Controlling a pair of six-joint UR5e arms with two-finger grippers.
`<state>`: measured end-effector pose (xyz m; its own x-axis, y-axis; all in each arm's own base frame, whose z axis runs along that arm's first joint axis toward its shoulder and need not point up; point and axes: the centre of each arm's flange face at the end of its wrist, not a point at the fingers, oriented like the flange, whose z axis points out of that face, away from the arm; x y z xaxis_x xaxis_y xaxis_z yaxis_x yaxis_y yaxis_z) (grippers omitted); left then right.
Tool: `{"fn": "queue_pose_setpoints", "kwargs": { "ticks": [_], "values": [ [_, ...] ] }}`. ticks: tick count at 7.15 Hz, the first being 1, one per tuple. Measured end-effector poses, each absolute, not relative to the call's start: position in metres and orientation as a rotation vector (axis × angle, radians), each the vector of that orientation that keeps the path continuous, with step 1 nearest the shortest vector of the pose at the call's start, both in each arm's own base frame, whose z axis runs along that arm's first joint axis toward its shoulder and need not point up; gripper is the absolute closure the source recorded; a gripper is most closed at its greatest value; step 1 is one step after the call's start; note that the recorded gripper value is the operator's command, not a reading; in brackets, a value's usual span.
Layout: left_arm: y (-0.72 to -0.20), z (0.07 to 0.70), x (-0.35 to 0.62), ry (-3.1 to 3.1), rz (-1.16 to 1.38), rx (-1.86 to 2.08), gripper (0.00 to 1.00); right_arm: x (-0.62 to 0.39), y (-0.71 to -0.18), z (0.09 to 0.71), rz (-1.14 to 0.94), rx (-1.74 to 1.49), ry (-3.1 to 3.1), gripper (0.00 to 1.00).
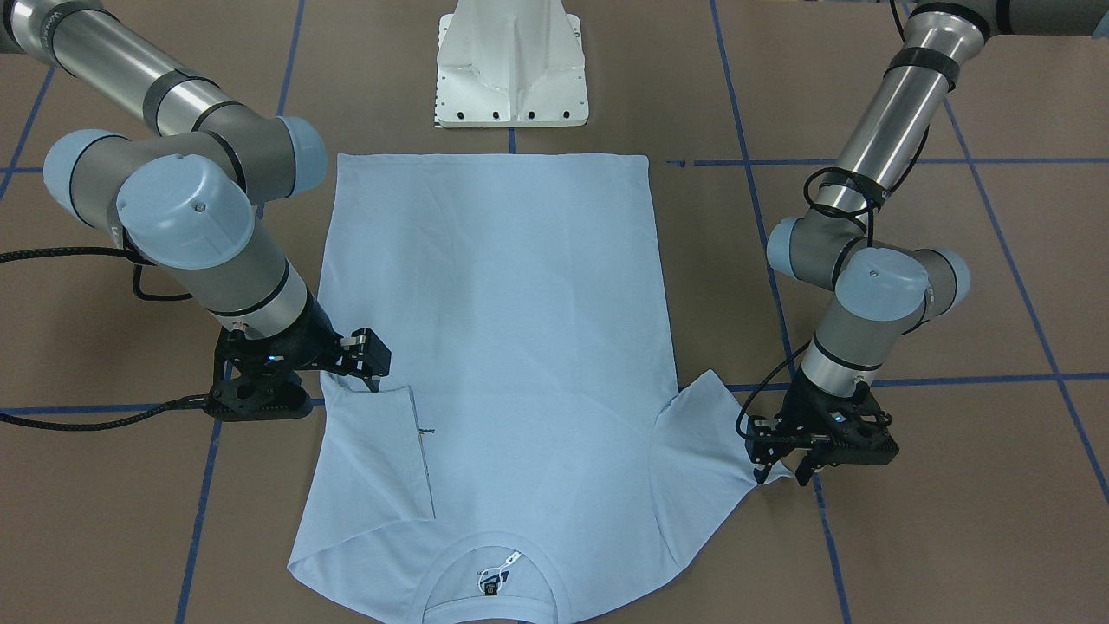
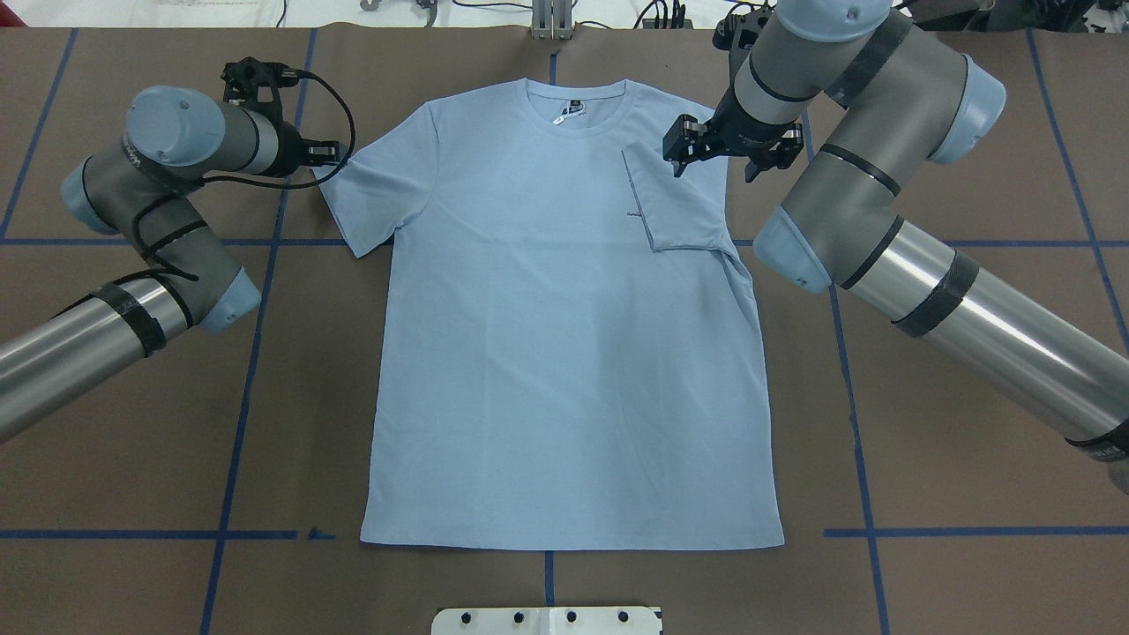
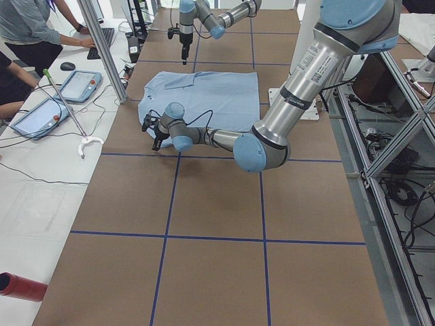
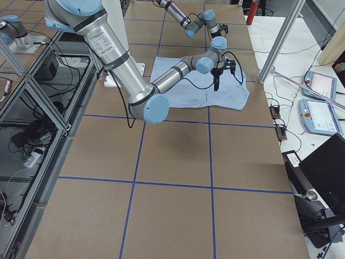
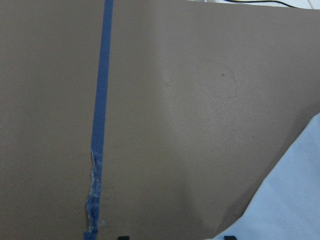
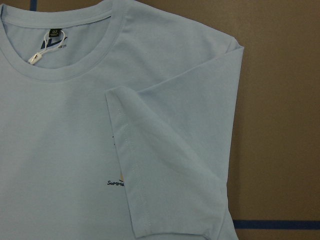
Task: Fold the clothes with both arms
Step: 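Move the left gripper to the sleeve nearest it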
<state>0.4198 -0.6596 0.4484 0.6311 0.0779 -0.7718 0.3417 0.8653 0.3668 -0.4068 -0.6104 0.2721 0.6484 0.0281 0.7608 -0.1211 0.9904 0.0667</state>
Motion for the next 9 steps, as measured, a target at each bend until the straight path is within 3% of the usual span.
{"fn": "queue_pose_setpoints", "kwargs": {
  "ticks": [3, 5, 6, 9],
  "values": [
    [-0.659, 0.448, 0.421, 0.879, -0.139, 0.526, 0.59, -0.407, -0.61, 0.273, 0.085, 0.114, -0.862, 0.0],
    [-0.658, 0.447, 0.422, 0.879, -0.13, 0.529, 0.93, -0.406, -0.611, 0.273, 0.086, 0.114, -0.861, 0.0],
    [-0.658, 0.446, 0.422, 0.88, -0.127, 0.53, 1.0, -0.406, -0.611, 0.274, 0.087, 0.113, -0.86, 0.0],
    [-0.655, 0.427, 0.42, 0.898, -0.124, 0.539, 1.0, -0.404, -0.612, 0.276, 0.089, 0.114, -0.857, 0.0]
  ]
}}
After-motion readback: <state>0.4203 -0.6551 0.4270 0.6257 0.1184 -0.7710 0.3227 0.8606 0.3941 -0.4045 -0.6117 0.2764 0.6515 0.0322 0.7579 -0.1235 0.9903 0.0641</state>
